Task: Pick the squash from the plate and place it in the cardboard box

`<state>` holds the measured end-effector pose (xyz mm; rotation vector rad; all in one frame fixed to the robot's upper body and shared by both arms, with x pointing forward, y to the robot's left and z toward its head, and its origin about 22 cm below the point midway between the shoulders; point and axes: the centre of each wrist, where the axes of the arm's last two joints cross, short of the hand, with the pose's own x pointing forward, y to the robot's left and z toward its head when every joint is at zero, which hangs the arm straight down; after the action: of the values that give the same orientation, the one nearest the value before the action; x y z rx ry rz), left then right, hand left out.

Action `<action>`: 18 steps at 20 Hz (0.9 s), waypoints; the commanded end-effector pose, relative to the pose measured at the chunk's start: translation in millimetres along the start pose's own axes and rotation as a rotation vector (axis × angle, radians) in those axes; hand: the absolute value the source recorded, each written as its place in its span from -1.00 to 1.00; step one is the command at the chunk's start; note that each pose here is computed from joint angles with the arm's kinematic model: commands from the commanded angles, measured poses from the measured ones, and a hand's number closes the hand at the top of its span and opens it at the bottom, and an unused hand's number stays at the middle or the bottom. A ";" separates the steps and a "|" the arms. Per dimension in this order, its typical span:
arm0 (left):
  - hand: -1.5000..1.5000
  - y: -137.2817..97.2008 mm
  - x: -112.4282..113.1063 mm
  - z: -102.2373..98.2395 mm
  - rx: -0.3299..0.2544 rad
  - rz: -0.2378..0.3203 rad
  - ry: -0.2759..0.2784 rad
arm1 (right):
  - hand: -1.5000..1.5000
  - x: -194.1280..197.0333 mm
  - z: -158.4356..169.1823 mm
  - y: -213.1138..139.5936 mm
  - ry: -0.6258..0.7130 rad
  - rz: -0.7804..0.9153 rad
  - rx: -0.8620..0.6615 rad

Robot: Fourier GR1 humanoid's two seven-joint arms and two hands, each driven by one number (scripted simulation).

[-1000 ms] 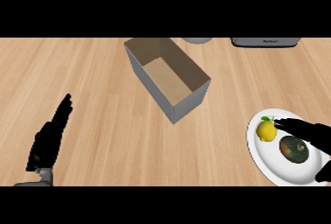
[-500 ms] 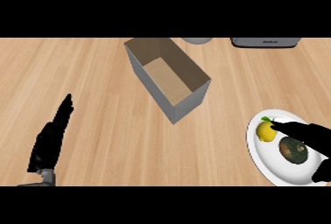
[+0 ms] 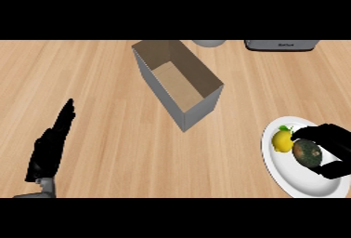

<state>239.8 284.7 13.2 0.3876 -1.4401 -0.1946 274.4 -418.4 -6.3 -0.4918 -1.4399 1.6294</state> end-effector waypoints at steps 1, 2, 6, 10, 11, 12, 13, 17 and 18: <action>0.00 10.4 2.2 -5.2 -0.003 0.001 -0.012 | 1.00 1.1 7.5 5.2 -0.033 0.028 -0.068; 0.00 2.4 -6.6 -1.5 -0.001 -0.006 -0.008 | 1.00 9.6 -11.1 14.6 0.096 0.006 -0.074; 0.00 1.2 -0.9 -2.2 -0.004 0.001 -0.007 | 1.00 29.5 -56.6 3.5 0.484 -0.056 -0.143; 0.00 -3.6 -13.0 2.9 -0.011 -0.006 -0.008 | 1.00 47.0 -81.8 -9.0 0.678 -0.030 -0.207; 0.00 6.6 -6.0 -4.7 -0.011 0.002 -0.011 | 1.00 68.2 -103.2 -14.2 0.672 -0.048 -0.236; 0.00 1.2 -5.9 -7.2 0.006 0.005 0.001 | 1.00 72.8 -101.2 -34.6 0.681 -0.007 -0.254; 0.00 12.4 -1.6 -4.8 -0.006 -0.005 0.004 | 1.00 79.4 -104.1 -32.8 0.682 0.015 -0.283; 0.00 -7.4 -7.8 0.0 -0.002 0.002 -0.003 | 1.00 95.2 -90.9 -61.7 0.700 0.011 -0.377; 0.00 10.7 -11.7 9.9 0.008 0.007 0.005 | 1.00 112.3 -90.4 -67.6 0.667 -0.001 -0.346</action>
<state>236.0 289.3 7.7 0.3852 -1.4434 -0.1930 319.6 -297.3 37.2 -1.0944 -1.1664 1.0916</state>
